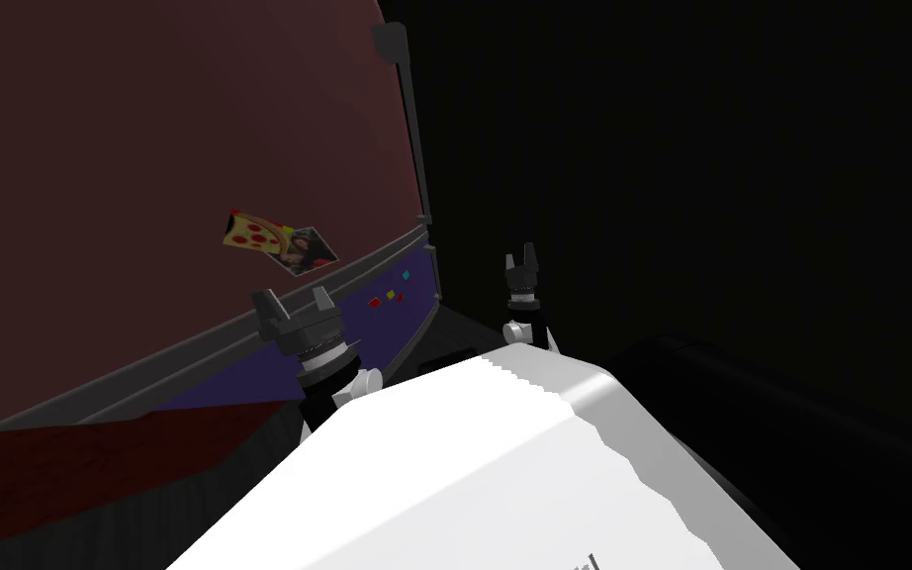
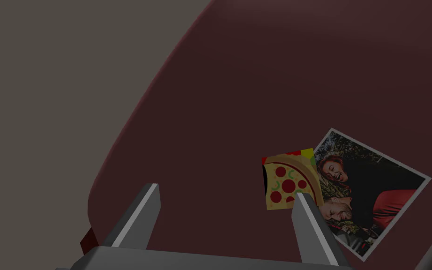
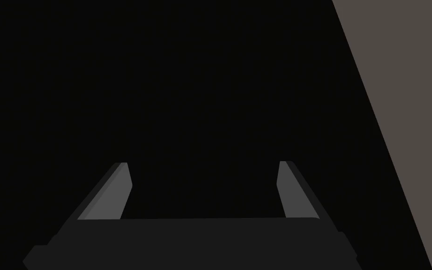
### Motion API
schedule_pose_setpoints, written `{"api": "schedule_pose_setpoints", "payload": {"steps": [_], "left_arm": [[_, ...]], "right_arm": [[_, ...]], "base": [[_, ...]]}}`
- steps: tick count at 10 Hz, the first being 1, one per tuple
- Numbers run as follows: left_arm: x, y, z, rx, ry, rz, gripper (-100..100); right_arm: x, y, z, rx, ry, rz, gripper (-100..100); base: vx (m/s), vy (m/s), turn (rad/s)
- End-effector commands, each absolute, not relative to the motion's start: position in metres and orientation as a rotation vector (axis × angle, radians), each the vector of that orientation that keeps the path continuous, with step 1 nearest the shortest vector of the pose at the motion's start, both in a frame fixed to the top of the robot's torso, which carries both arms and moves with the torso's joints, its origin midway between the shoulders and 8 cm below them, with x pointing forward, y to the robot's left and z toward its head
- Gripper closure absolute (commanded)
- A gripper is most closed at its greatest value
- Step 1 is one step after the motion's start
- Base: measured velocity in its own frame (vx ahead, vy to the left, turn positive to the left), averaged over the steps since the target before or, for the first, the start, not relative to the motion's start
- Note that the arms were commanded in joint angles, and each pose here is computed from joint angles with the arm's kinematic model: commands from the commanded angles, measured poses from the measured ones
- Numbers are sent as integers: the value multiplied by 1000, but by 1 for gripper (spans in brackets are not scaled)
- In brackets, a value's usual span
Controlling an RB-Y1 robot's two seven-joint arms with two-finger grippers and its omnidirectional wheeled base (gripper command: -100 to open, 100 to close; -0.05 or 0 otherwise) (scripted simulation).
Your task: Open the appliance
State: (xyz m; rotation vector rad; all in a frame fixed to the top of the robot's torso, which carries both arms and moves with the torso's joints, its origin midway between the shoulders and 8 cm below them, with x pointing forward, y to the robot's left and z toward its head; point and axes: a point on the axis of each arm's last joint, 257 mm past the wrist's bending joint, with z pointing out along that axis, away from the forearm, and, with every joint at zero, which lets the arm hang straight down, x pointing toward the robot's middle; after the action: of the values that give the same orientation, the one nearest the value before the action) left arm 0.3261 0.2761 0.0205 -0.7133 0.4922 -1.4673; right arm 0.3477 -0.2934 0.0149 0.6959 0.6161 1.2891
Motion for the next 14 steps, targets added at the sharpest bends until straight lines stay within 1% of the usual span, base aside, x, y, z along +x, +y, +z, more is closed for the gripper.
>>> {"api": "schedule_pose_setpoints", "payload": {"steps": [1,9,10,14], "left_arm": [[326,276,21,-713,492,-1467,0],[326,276,21,-713,492,-1467,0],[329,273,19,-694,533,-1468,-100],[345,274,10,-675,621,-1447,-100]], "right_arm": [[348,-293,15,696,616,1289,0],[348,-293,15,695,616,1289,0],[348,-293,15,695,616,1289,0],[348,-293,15,696,616,1289,0]], "base": [[0,0,0],[0,0,0],[16,0,-44],[36,9,-95]]}}
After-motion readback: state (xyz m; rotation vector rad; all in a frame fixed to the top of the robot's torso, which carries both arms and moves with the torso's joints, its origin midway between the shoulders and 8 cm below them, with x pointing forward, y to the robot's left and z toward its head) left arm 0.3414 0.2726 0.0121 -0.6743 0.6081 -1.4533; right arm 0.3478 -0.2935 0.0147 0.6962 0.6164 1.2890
